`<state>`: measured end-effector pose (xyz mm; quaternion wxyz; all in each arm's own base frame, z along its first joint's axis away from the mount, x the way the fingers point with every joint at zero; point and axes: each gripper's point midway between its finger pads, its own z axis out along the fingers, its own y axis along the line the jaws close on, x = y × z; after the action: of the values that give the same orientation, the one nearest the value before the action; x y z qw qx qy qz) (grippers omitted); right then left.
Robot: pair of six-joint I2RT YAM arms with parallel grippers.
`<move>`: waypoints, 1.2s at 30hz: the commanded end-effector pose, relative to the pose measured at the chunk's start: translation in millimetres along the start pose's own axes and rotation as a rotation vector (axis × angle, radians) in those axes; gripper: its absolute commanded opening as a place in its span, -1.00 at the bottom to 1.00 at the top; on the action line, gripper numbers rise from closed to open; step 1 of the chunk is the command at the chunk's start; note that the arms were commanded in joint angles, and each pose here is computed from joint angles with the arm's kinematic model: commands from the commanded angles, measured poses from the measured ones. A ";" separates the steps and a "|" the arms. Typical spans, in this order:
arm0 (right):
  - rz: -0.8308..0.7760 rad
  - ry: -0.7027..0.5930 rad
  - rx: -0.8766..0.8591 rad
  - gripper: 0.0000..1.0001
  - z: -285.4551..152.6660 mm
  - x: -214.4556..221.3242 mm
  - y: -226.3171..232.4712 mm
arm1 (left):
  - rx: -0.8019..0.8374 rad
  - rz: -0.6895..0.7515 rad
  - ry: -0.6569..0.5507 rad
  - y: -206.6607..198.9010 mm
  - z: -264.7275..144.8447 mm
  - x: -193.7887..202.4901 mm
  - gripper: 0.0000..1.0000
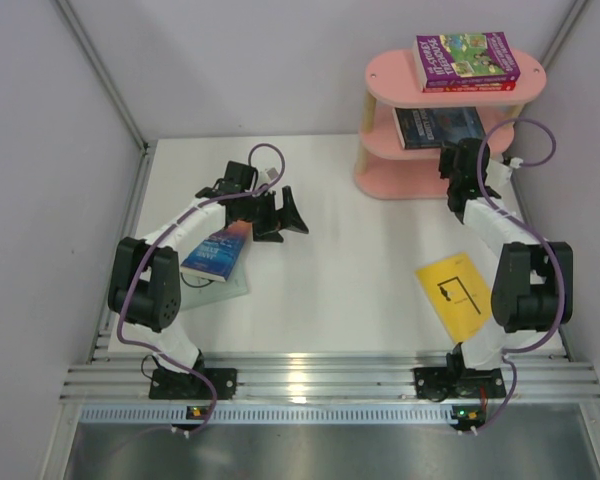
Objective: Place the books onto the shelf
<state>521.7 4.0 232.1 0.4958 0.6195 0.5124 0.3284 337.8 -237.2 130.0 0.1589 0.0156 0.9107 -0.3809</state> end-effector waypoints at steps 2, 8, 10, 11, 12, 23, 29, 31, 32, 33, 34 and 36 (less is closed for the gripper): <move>0.023 -0.017 -0.125 -1.00 -3.7 -3.6 48.3 | 0.026 0.064 -0.044 -18.0 -13.1 -10.8 0.97; -0.015 0.006 -0.111 -0.78 -2.3 -0.3 45.2 | 0.026 0.065 -0.050 -19.3 -14.7 -11.5 0.97; -0.020 0.018 -0.112 -0.66 -2.4 2.6 46.3 | 0.027 0.064 -0.051 -19.7 -15.2 -11.6 0.97; -0.018 0.029 -0.111 -0.63 -2.8 4.5 46.1 | 0.027 0.066 -0.054 -20.3 -15.7 -12.3 0.97; -0.022 0.034 -0.110 -0.60 -3.0 5.3 45.6 | 0.027 0.064 -0.051 -20.0 -15.6 -11.5 0.97; -0.102 0.017 -0.052 -0.19 -20.8 -7.8 50.1 | 0.037 0.063 -0.075 -28.1 -21.8 -16.8 0.97; -0.127 0.018 -0.026 -0.22 -30.1 -16.8 47.4 | 0.042 0.066 -0.090 -32.6 -25.5 -21.2 0.97; -0.134 0.016 0.036 -0.22 -30.0 -29.3 32.6 | 0.046 0.070 -0.094 -35.4 -26.6 -23.2 0.97; -0.130 0.038 0.038 -0.20 -33.8 -31.9 34.0 | 0.047 0.068 -0.100 -37.1 -28.2 -25.7 0.97; -0.143 0.048 0.046 -0.17 -37.1 -34.3 31.4 | 0.048 0.070 -0.106 -39.3 -29.7 -26.7 0.97; -0.178 0.058 0.053 -0.14 -40.1 -36.2 28.4 | 0.052 0.077 -0.125 -43.2 -33.4 -30.3 0.97; -0.237 0.074 0.067 -0.09 -54.5 -45.1 23.5 | 0.061 0.075 -0.142 -48.5 -37.6 -33.2 0.97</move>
<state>490.0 -18.3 241.7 0.4728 0.5939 0.5914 0.2722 343.7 -238.4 153.1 0.1818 0.0150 0.9041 -0.3864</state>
